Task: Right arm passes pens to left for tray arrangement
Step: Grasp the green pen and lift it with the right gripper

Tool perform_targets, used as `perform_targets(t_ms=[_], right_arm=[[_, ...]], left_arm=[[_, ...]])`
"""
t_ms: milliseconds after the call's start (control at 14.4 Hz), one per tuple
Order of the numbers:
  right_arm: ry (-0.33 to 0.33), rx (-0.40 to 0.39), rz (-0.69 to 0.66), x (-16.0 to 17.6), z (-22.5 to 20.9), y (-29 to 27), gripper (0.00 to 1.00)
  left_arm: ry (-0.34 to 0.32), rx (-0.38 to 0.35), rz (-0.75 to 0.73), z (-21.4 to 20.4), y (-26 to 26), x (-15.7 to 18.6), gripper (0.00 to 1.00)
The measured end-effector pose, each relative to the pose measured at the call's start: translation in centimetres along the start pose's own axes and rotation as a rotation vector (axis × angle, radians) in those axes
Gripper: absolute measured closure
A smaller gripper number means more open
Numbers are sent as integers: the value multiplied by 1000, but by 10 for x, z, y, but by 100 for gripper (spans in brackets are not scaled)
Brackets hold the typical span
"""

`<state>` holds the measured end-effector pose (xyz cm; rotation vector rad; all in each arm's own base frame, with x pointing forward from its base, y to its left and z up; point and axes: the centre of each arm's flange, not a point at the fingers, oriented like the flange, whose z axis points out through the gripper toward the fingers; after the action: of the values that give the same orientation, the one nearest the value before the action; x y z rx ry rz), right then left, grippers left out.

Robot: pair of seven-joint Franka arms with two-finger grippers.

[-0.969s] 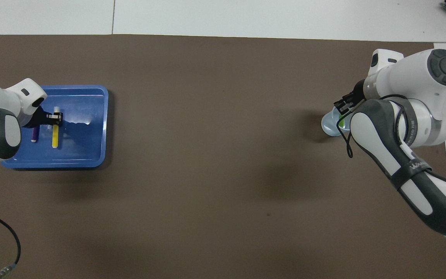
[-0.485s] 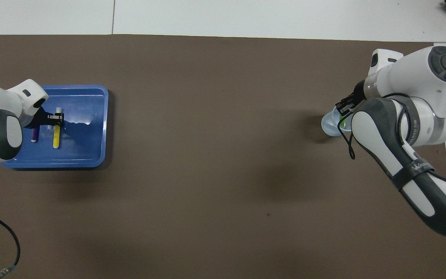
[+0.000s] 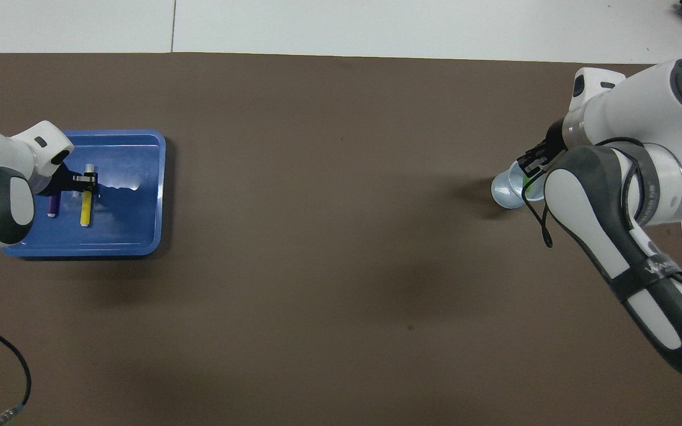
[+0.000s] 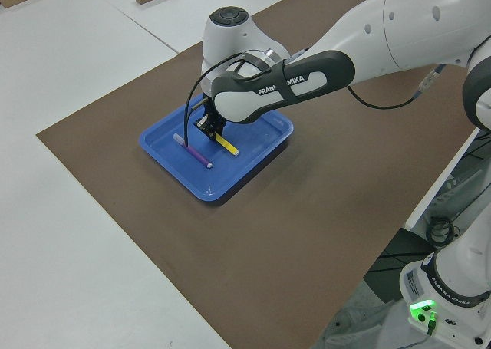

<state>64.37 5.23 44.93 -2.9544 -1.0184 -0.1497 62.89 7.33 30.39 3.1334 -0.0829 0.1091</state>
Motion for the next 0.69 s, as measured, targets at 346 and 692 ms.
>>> perform_targets(t_ms=[346,692], right_arm=[[46,-44,-50,10,-64,-34,82],[107,-71,-90,15,-140,-74,82]], left_arm=[[0,1,-2,0,-2,0,29],[0,1,-2,0,-2,0,3]])
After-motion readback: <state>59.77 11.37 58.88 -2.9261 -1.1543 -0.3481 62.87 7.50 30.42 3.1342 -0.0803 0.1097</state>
